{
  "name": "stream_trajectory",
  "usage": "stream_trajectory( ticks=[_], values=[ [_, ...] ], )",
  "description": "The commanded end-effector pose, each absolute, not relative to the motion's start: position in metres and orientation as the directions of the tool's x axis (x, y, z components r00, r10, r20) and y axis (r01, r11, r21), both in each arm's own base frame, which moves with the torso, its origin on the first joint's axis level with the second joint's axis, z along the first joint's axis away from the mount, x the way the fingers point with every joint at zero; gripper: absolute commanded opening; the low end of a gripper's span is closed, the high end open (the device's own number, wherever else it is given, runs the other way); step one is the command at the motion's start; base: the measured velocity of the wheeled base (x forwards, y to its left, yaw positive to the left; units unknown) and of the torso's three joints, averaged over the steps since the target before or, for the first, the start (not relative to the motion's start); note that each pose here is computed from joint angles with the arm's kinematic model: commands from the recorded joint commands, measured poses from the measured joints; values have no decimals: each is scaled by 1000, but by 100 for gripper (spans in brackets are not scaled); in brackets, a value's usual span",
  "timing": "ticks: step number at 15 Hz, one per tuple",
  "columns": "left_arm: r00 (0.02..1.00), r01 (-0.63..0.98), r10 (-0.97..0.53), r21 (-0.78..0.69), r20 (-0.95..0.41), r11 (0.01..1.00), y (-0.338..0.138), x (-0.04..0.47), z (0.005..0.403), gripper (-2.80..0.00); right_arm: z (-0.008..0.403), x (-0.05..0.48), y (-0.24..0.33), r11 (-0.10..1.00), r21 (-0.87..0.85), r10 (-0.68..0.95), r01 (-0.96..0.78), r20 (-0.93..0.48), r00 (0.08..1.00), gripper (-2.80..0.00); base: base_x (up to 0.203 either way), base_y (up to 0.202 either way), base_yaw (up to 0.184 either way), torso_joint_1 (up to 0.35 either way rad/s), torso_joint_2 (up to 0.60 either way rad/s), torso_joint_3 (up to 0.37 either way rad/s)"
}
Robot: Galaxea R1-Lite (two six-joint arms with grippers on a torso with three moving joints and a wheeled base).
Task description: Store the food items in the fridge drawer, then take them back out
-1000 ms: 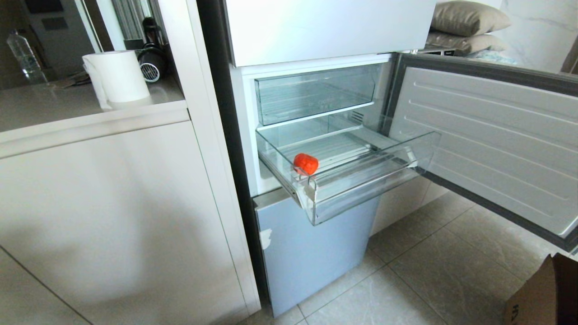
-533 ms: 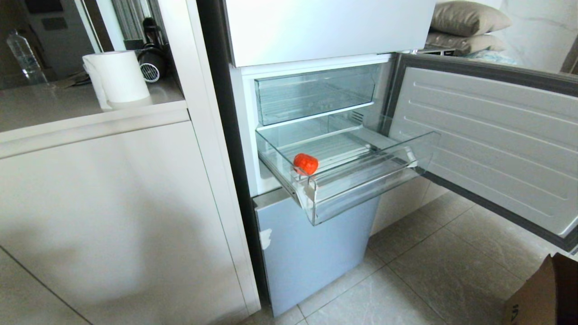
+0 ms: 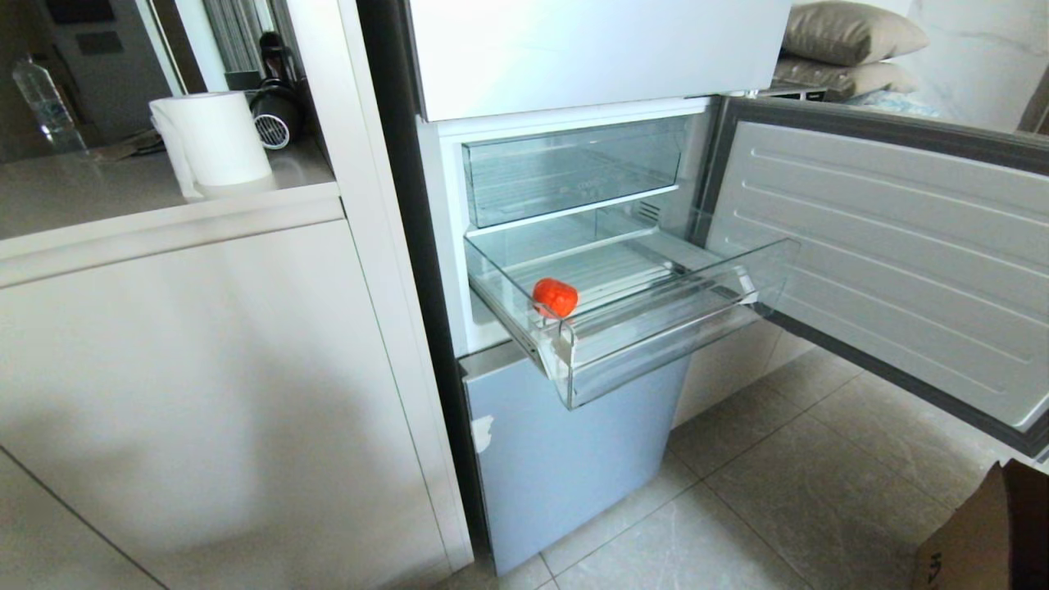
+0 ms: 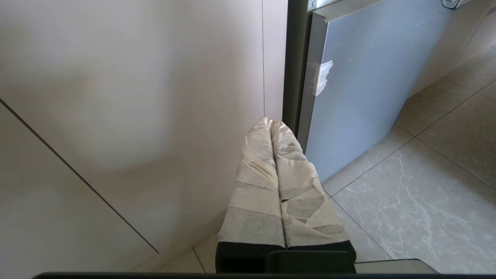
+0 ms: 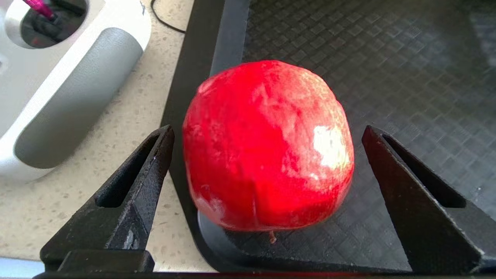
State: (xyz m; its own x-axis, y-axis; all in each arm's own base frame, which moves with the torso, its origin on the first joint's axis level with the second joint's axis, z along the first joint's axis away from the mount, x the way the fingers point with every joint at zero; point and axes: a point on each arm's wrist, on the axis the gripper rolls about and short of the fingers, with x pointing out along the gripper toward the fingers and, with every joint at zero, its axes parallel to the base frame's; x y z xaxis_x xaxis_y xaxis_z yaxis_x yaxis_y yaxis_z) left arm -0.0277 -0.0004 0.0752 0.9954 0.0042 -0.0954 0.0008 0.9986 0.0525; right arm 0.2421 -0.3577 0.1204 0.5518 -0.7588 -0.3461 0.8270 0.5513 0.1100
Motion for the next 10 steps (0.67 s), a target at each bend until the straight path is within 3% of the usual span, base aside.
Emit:
stream_trajectory(
  ticks=[1,4,5,10],
  values=[
    [995,1,5,52,-98,999,0,-28,75,-280,113,243,-360,550,111,-759,827,-347,551,0,0,0,0,0,0,0],
    [995,1,5,53,-98,999,0,-28,75,-280,110,245,-362,550,116,-760,827,-340,553,0,0,0,0,0,0,0],
    [995,1,5,53,-98,999,0,-28,75,-280,109,245,-362,549,116,-761,827,-340,553,-280,0,0,0,0,0,0],
    [995,0,5,51,-98,999,0,-28,75,-280,113,243,-360,546,124,-762,829,-338,553,-280,0,0,0,0,0,0]
  ],
)
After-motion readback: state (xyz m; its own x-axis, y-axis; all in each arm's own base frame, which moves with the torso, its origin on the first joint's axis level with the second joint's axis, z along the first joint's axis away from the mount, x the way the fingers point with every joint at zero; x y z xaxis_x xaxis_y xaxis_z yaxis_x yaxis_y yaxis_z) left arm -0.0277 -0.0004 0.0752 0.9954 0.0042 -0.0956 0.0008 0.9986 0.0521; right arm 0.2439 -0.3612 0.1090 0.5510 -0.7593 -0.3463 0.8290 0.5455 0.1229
